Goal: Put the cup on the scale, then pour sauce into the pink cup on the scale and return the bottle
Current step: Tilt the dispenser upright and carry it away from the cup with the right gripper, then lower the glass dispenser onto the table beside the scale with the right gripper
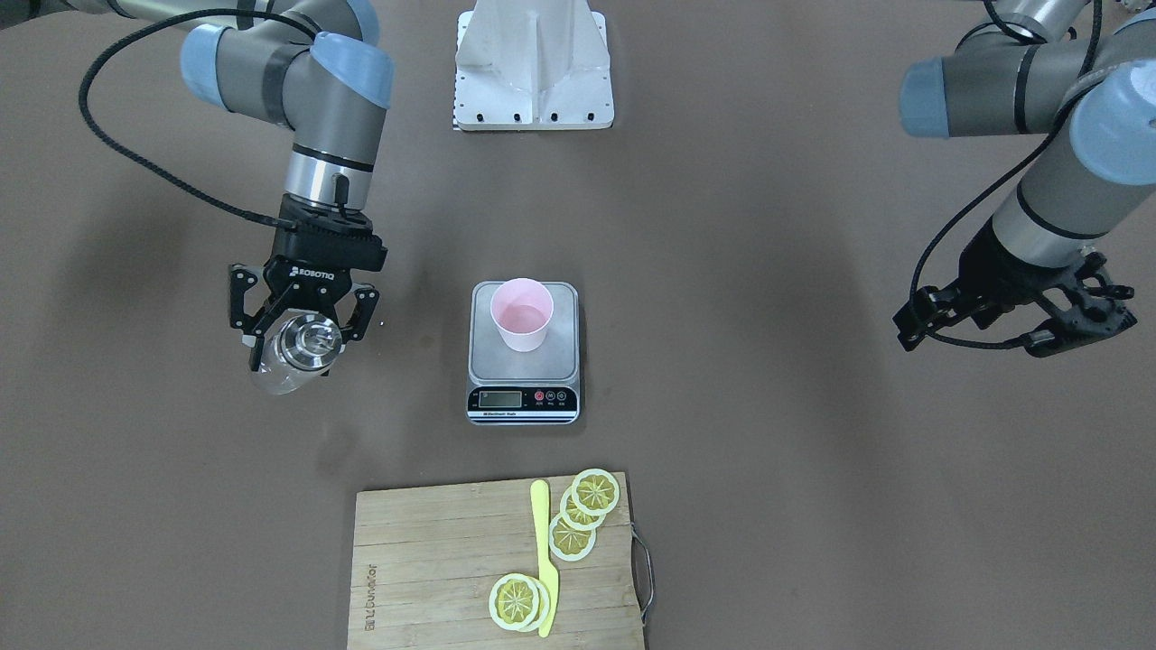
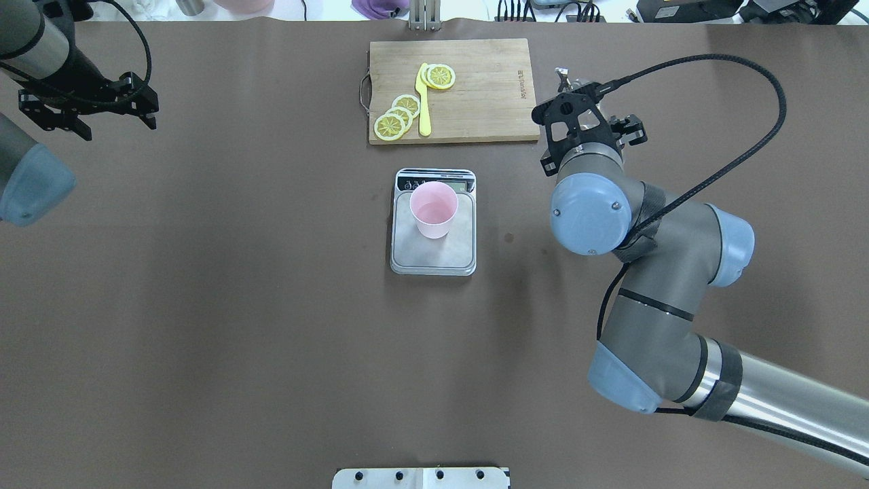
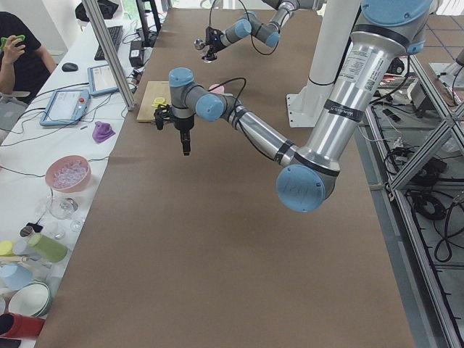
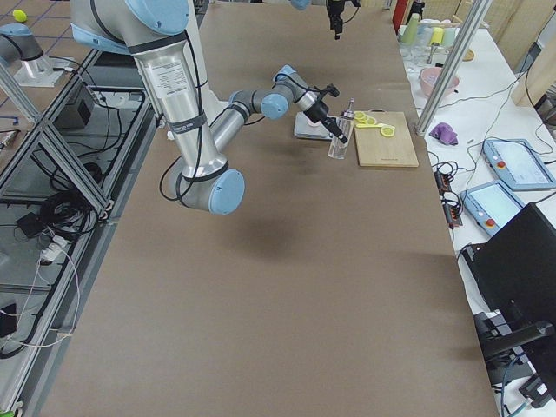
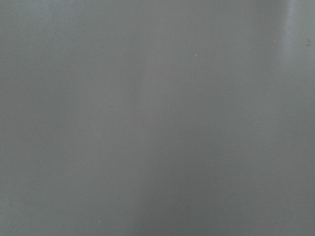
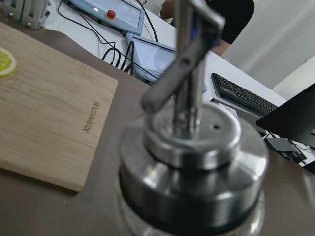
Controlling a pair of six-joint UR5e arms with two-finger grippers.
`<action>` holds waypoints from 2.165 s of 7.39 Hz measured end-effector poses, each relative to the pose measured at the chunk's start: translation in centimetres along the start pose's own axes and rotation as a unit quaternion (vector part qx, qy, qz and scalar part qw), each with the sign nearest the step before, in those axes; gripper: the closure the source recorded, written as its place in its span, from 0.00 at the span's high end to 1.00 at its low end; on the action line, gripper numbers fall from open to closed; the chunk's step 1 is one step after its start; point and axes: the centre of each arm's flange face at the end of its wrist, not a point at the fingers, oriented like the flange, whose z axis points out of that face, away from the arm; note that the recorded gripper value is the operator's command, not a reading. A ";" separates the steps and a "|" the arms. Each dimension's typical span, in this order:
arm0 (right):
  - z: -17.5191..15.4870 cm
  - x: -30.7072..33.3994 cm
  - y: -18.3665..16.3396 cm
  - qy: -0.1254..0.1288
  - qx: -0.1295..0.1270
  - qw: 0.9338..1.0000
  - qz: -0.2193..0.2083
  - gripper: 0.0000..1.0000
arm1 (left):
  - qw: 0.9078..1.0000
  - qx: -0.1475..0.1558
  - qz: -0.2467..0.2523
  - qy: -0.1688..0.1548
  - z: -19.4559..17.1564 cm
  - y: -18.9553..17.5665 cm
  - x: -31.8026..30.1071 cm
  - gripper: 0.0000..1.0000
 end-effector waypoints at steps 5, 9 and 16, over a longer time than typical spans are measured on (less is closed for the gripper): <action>5.0 9.2 2.1 -0.111 -0.063 0.983 0.133 0.00 | 1.000 0.008 -0.003 0.002 -2.0 0.0 0.3 0.98; 9.1 12.0 7.5 -0.146 -0.019 0.973 0.177 0.00 | 1.000 0.008 -0.003 0.001 -1.9 0.1 0.3 0.98; 11.6 11.5 10.1 -0.120 -0.008 0.977 0.178 0.00 | 1.000 0.009 -0.006 0.002 -2.0 0.1 0.6 0.98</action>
